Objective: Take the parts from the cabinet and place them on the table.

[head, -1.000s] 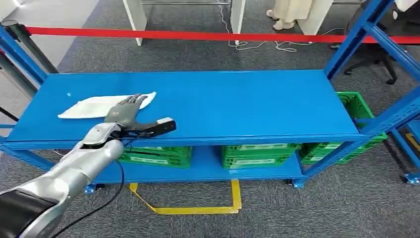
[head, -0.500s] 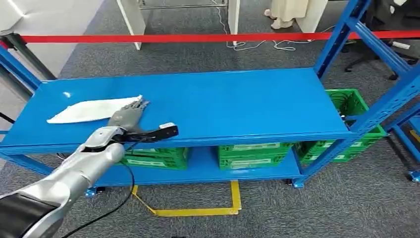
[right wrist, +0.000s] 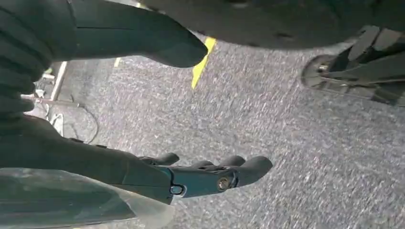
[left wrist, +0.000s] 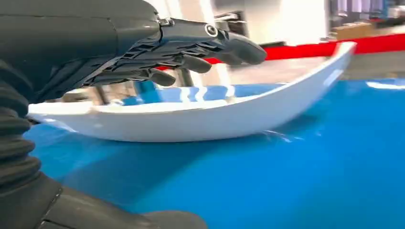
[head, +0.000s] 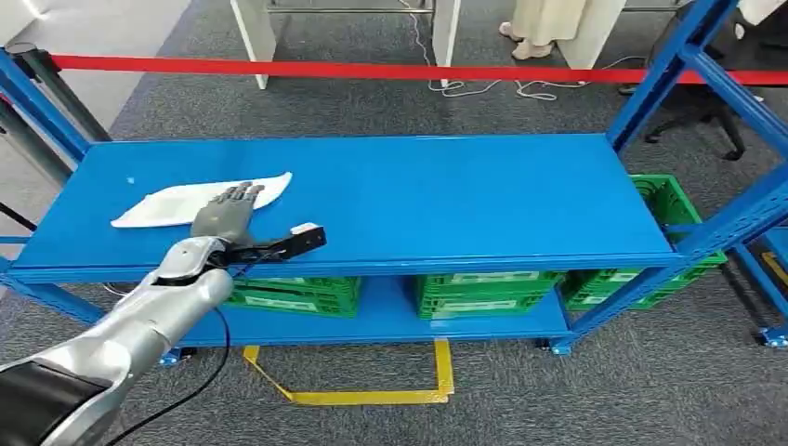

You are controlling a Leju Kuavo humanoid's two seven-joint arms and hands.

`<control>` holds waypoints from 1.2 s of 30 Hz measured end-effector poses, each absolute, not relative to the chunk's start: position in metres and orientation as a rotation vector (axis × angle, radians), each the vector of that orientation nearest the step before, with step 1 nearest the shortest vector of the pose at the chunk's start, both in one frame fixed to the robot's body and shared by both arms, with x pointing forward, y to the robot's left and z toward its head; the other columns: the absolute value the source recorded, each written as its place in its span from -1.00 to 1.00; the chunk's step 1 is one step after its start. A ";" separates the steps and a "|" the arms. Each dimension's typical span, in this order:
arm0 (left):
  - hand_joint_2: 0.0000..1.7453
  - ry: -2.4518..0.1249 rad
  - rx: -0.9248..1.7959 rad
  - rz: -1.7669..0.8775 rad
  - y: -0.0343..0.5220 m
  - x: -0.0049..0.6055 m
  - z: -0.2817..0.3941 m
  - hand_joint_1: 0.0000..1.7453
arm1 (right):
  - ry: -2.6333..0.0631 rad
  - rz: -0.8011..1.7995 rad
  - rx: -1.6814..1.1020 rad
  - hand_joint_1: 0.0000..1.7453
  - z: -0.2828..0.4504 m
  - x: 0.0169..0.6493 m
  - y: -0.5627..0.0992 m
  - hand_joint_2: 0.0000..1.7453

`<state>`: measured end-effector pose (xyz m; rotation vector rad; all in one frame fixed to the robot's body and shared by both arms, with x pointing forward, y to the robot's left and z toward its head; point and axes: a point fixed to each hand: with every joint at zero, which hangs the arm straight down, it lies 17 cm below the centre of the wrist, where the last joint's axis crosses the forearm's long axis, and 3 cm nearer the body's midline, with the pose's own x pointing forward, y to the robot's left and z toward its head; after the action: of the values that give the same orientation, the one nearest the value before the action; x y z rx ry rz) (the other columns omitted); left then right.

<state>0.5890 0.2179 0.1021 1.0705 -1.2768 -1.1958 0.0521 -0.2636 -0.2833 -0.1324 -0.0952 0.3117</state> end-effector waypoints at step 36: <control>1.00 -1.230 1.265 -0.954 0.293 0.595 0.121 -1.00 | -0.104 0.362 -0.139 -1.00 -0.282 0.061 -0.260 1.00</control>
<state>0.5946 0.2929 0.1213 1.2647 -1.2304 -0.9542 0.0611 -0.2602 -0.2822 -0.1389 -0.1045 0.3624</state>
